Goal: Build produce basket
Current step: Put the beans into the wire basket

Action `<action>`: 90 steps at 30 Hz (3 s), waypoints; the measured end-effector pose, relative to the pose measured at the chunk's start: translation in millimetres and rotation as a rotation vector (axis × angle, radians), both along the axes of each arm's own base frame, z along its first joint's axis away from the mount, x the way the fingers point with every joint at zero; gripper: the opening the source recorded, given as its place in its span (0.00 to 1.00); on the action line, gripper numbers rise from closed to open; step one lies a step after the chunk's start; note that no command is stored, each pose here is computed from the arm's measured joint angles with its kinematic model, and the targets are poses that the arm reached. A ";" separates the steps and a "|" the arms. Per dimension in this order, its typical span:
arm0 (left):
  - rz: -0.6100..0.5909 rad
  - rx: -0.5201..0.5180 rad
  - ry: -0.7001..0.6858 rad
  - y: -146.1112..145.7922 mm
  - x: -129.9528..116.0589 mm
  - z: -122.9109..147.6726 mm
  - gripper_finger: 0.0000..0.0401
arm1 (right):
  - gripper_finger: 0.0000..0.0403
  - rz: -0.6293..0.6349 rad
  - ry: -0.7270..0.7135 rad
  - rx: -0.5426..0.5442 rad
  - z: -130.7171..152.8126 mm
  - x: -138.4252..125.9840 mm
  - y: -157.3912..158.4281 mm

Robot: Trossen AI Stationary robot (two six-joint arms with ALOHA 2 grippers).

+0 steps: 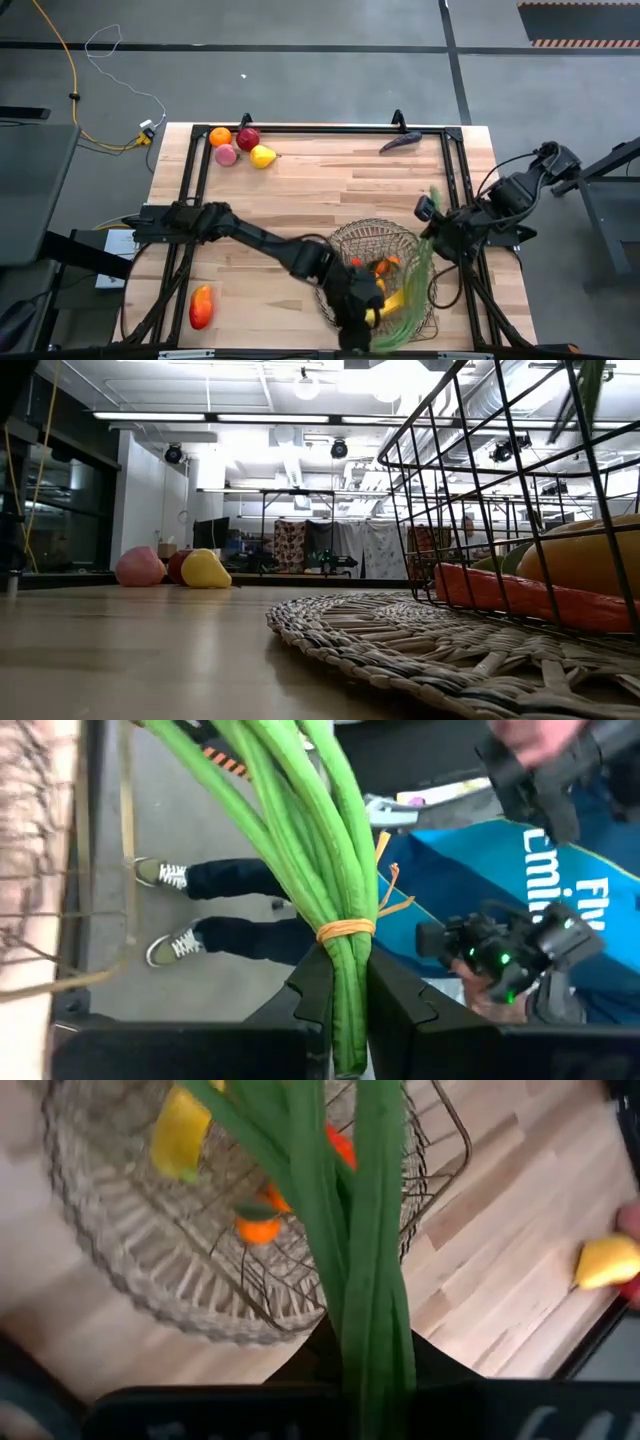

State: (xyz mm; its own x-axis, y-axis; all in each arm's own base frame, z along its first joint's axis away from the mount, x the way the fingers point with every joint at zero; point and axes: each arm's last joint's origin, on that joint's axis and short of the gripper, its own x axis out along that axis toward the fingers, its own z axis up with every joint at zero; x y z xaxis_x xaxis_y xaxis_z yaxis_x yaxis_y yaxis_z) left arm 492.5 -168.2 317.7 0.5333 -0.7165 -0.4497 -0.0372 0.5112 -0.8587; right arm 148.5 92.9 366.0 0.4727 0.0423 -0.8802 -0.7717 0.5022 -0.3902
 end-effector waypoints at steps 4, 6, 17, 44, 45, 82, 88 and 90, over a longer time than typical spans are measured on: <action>0.040 -0.010 0.021 19.7 5.8 -0.8 0.06 | 0.01 0.150 0.011 -0.073 7.3 4.2 10.6; 0.055 -0.006 0.012 29.3 8.7 -0.6 0.06 | 0.01 0.222 0.011 -0.104 8.0 7.1 17.1; 0.126 0.106 0.025 47.3 10.2 -7.3 0.06 | 0.01 0.485 0.061 -0.289 -11.8 22.1 47.9; 0.083 0.200 0.147 27.4 15.0 -54.6 0.08 | 0.02 0.588 0.115 -0.338 -65.5 52.3 117.4; 0.080 0.203 0.145 26.9 14.8 -54.6 0.08 | 0.02 0.574 0.119 -0.334 -66.7 53.0 118.0; 0.079 0.218 0.217 89.8 -4.0 -20.4 0.47 | 0.03 0.416 0.105 -0.219 -65.7 58.9 117.3; 0.189 0.381 0.076 107.4 -24.9 25.7 0.44 | 0.03 0.429 0.124 -0.171 -65.8 58.3 119.2; 0.223 0.417 0.042 113.0 -31.4 38.3 0.44 | 0.03 0.421 0.131 -0.153 -66.3 58.7 119.8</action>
